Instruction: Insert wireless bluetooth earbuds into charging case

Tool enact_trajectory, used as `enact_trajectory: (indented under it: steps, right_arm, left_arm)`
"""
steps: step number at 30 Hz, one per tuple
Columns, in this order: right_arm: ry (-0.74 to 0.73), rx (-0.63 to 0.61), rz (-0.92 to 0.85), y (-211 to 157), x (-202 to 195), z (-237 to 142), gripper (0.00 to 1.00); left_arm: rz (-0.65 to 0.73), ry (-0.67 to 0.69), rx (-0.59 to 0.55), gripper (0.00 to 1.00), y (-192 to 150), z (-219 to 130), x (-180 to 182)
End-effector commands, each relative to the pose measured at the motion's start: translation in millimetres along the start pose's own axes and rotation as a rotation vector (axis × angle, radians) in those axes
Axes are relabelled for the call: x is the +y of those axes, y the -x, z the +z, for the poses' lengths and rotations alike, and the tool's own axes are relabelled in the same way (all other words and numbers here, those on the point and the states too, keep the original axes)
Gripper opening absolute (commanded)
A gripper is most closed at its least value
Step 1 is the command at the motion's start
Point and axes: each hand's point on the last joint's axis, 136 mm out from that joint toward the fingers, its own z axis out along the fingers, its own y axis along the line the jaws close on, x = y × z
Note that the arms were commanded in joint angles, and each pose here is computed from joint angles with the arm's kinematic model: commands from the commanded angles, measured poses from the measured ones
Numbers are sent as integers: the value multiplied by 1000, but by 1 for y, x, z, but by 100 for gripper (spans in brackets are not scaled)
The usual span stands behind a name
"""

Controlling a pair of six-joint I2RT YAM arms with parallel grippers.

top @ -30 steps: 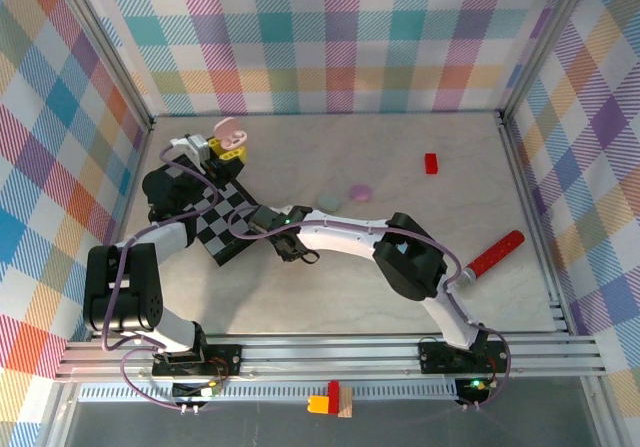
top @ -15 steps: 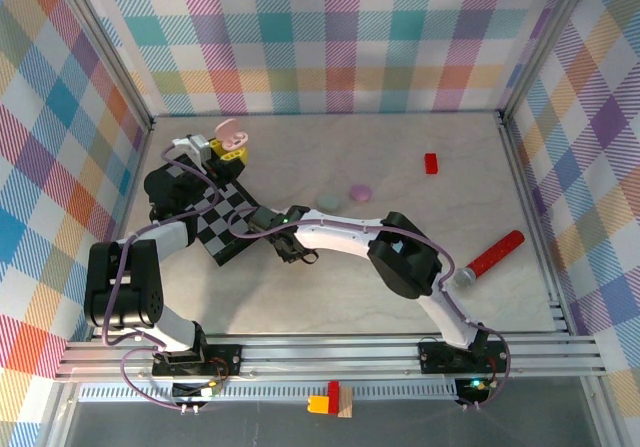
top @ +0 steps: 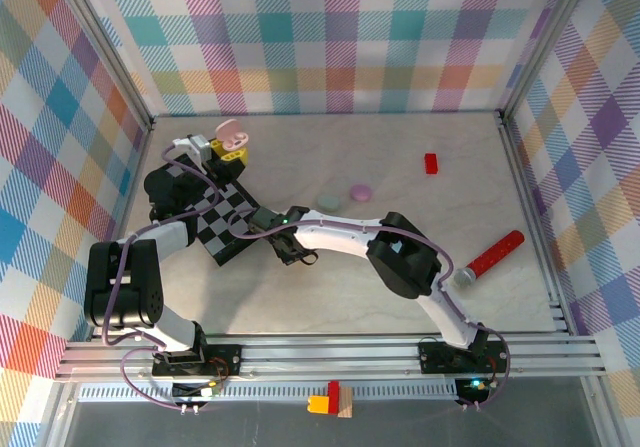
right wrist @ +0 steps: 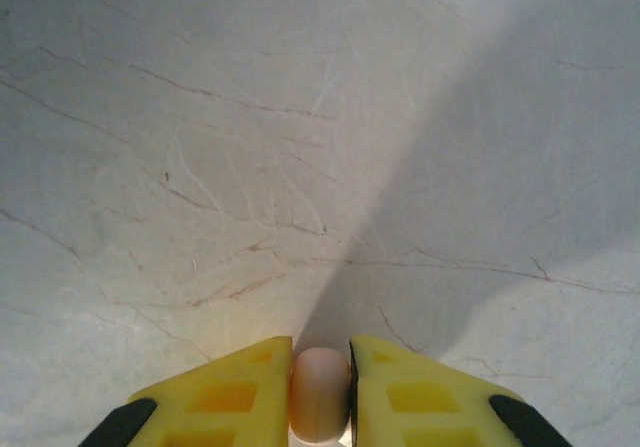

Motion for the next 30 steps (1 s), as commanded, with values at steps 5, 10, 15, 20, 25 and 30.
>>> enact_trajectory:
  steps: [5,10,15,20,25,30]
  right_arm:
    - [121,-206,95,22,-17,-78,19]
    - [219,-372,164,37,-38,-135,19]
    - [440,-549,225,57,-51,-199,19]
    - [622,-683,209,74,-58,-253,18]
    - [702,-759,209,92,-65,-281,17]
    - [760,-789,201,107,-66,-296,17]
  left_arm:
    - [71,-80,-24,38,4,10,-23]
    - [67,-164,-11,38,-4,21,-46]
    - [67,-226,-11,38,-11,33,-68]
    - [82,-263,-14,37,-18,43,-90]
    - [75,-294,-3,36,-29,51,-106]
    - [62,-333,7,36,-37,57,-123]
